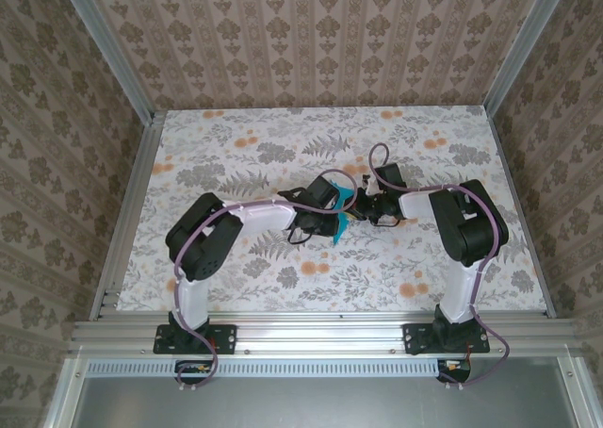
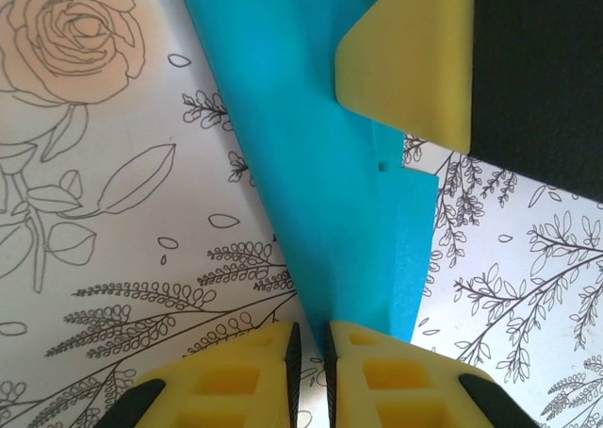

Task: Fold a paper plane with a square sheet of paper (pick it up from the middle)
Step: Fold the wing for the fifth time at the center of the table.

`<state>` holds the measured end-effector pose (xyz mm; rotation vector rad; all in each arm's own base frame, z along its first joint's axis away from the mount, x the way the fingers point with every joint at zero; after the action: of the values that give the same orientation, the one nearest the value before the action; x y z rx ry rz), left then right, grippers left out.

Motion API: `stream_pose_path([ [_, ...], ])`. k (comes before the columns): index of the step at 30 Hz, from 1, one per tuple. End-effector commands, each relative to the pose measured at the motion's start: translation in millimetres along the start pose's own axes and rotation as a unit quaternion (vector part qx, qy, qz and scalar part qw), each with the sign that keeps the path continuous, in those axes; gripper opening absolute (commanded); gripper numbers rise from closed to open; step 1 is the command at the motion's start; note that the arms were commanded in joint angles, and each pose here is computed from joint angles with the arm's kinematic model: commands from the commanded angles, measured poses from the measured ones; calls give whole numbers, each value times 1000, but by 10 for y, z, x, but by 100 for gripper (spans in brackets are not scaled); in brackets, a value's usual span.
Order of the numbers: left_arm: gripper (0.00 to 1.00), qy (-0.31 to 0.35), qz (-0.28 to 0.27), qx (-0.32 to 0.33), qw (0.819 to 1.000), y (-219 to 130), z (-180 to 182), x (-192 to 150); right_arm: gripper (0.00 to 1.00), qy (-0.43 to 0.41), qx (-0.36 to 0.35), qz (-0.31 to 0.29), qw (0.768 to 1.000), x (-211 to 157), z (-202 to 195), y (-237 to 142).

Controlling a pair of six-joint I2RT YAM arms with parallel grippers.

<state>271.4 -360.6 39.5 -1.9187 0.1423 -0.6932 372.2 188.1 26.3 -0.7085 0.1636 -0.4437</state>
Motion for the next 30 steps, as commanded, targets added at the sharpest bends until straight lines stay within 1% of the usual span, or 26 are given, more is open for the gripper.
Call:
stream_pose_path([
  [1, 19, 18, 62, 31, 997, 132, 113, -272, 6, 42, -68, -8, 997, -61, -433, 20],
  [8, 21, 34, 99, 42, 994, 196, 134, -374, 16, 37, -22, -21, 999, 26, -111, -114],
  [13, 24, 42, 117, 48, 991, 224, 147, -426, 18, 37, -15, -42, 998, 74, -25, -254],
  [17, 26, 50, 131, 54, 989, 243, 155, -456, 18, 30, -13, -55, 998, 84, 23, -352],
  [23, 27, 57, 148, 60, 985, 273, 167, -494, 12, 20, 5, -43, 999, 36, 114, -359],
  [26, 29, 59, 155, 61, 984, 291, 166, -509, 9, 16, 14, -38, 999, -6, 144, -353],
  [30, 31, 61, 165, 64, 982, 310, 169, -527, 8, 13, 25, -47, 999, -28, 157, -394],
])
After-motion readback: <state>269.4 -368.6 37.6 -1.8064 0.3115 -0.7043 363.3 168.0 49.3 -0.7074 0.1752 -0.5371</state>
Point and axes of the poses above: each hand's point on the last joint's axis, 136 mm out from that joint toward the fingers, its own y axis out along the fingers, its own z axis along the line the jaws close on, x = y × z, the point moved 2 cm from there along -y, back along the fingers, and after that the axes turned 9 degrees about y, right-handed, at the moved point
